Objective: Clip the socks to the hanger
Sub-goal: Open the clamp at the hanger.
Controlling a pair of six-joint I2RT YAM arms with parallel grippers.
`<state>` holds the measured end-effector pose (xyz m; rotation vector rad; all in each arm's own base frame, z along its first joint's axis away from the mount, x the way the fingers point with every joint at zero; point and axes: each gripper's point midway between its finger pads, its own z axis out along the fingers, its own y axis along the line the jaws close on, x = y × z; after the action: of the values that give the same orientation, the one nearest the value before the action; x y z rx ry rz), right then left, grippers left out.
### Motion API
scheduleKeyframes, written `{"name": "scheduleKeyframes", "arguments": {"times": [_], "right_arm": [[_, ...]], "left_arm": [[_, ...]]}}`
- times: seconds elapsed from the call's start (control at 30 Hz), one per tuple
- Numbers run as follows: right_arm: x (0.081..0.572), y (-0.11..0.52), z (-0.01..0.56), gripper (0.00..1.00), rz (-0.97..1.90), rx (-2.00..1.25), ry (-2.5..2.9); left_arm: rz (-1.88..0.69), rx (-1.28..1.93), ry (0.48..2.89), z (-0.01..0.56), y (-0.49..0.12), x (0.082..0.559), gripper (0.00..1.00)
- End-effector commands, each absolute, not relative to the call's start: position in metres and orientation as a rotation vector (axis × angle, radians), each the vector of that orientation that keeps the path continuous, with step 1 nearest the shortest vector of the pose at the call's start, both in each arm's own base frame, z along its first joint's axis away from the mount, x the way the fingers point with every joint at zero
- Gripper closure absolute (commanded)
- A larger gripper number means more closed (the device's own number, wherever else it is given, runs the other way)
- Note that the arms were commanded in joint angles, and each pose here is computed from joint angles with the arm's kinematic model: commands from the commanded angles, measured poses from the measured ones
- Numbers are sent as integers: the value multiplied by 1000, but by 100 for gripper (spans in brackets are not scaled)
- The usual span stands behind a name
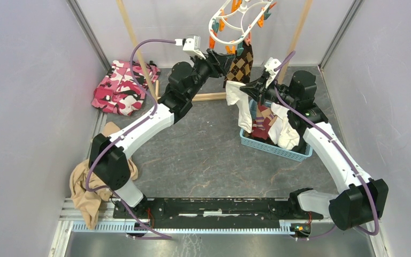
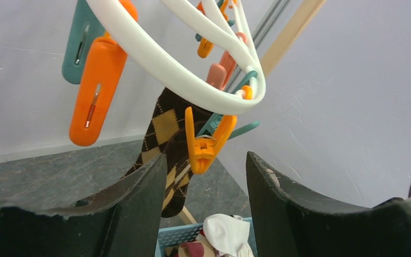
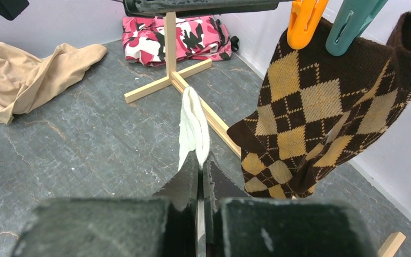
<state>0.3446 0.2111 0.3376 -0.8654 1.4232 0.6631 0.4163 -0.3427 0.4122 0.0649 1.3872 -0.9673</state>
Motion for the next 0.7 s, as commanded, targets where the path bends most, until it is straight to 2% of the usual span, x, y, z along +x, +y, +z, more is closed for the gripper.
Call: {"name": "scheduleKeyframes", "arguments": {"times": [0.0, 0.67], "right_arm": [[344, 211, 362, 100, 658, -861, 1351], [342, 212, 361, 100, 677, -857, 1349]], "left_arm": [[-874, 58, 1353, 428, -336, 426, 38], [-795, 65, 1317, 438, -347, 439, 37]]}}
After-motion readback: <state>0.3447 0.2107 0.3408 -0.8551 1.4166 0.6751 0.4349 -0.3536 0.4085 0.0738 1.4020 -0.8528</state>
